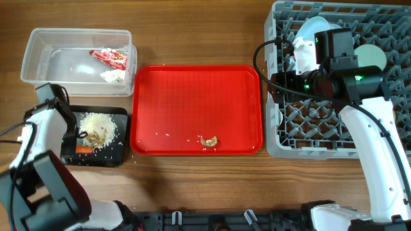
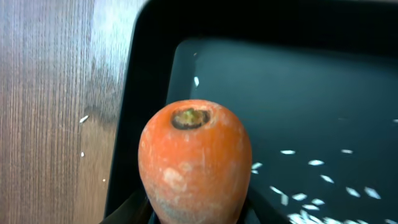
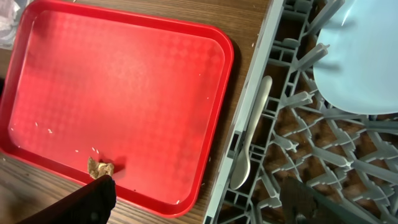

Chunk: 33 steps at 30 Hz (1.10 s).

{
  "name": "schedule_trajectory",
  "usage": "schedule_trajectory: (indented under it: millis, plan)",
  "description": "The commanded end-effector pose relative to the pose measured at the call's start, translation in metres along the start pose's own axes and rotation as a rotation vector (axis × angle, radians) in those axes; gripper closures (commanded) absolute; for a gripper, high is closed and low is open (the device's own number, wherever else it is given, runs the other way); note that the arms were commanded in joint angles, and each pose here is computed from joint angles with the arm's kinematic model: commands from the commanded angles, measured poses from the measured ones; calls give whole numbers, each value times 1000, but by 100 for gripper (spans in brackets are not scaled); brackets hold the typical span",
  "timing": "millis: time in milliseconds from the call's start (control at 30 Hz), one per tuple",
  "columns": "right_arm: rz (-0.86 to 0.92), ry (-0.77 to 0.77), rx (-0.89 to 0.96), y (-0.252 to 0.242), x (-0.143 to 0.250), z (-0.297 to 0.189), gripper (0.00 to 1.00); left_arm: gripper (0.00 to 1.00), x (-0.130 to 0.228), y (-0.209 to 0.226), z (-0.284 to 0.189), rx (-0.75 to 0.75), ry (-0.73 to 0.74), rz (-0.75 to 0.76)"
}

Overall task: Sort waste into correct bins and load items into the dishwasher rack
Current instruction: 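Carry the carrot to the black tray and release it with left gripper, then reach the left gripper to the brown food scrap and grasp it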

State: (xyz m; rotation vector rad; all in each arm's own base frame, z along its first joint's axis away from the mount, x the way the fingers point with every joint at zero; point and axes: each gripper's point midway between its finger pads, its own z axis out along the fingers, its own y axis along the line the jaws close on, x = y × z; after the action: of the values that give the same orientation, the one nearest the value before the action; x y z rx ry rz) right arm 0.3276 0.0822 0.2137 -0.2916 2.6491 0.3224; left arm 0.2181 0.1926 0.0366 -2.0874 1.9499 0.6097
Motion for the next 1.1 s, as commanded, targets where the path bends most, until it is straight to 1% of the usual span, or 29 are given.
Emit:
schedule_trajectory:
  millis: [0, 33, 100, 167, 233, 300, 333, 400, 433, 500, 567, 633, 700, 767, 800, 833, 867, 933, 967, 1067]
  plan:
    - [3, 9, 11, -1, 2, 2, 13, 66, 1, -3, 10, -29, 1, 13]
    - [4, 9, 11, -1, 2, 2, 13, 66, 2, -3, 12, -36, 4, 17]
    - [4, 11, 11, -1, 2, 2, 13, 61, 2, -3, 13, -38, 5, 18]
    - [4, 13, 11, -1, 3, 2, 13, 52, 2, -2, 13, -38, 5, 21]
    - [4, 15, 11, -1, 3, 2, 13, 38, 2, -3, 12, -36, 5, 48]
    - [4, 14, 11, -1, 3, 2, 13, 20, 1, -3, 11, -34, 5, 93]
    - [4, 14, 11, -1, 3, 2, 13, 14, 1, -4, 10, -31, 8, 98]
    - [4, 14, 11, -1, 3, 2, 13, 11, 0, -9, 1, -3, 27, 113]
    - [3, 14, 11, -1, 3, 2, 13, 7, -2, -15, -8, 31, 41, 132]
    - [4, 13, 11, -1, 3, 2, 13, 4, -5, -28, -25, 101, 55, 168]
    - [4, 13, 11, -1, 2, 2, 13, 3, -5, -43, -50, 194, 58, 220]
    - [3, 9, 11, -1, 1, 2, 13, 3, 5, -59, -76, 302, 52, 288]
    - [4, 8, 11, -1, 1, 2, 13, 4, 29, -77, -101, 421, 75, 391]
    - [3, 8, 11, -1, 1, 2, 13, 5, 75, -98, -130, 571, 125, 585]
    - [3, 9, 11, -1, 1, 2, 13, 5, 96, -103, -141, 624, 148, 672]
    - [3, 9, 11, -1, 2, 2, 13, 5, 127, -108, -156, 689, 175, 792]
    - [4, 10, 11, -1, 2, 2, 13, 3, 151, -109, -167, 733, 185, 885]
    - [5, 15, 12, -1, 3, 2, 13, 0, 195, -104, -182, 780, 185, 1052]
    - [11, 17, 16, -2, 3, 2, 13, 0, 216, -99, -188, 792, 188, 1124]
    - [112, 21, 114, -19, 6, 1, 12, 0, 271, -77, -196, 797, 212, 1292]
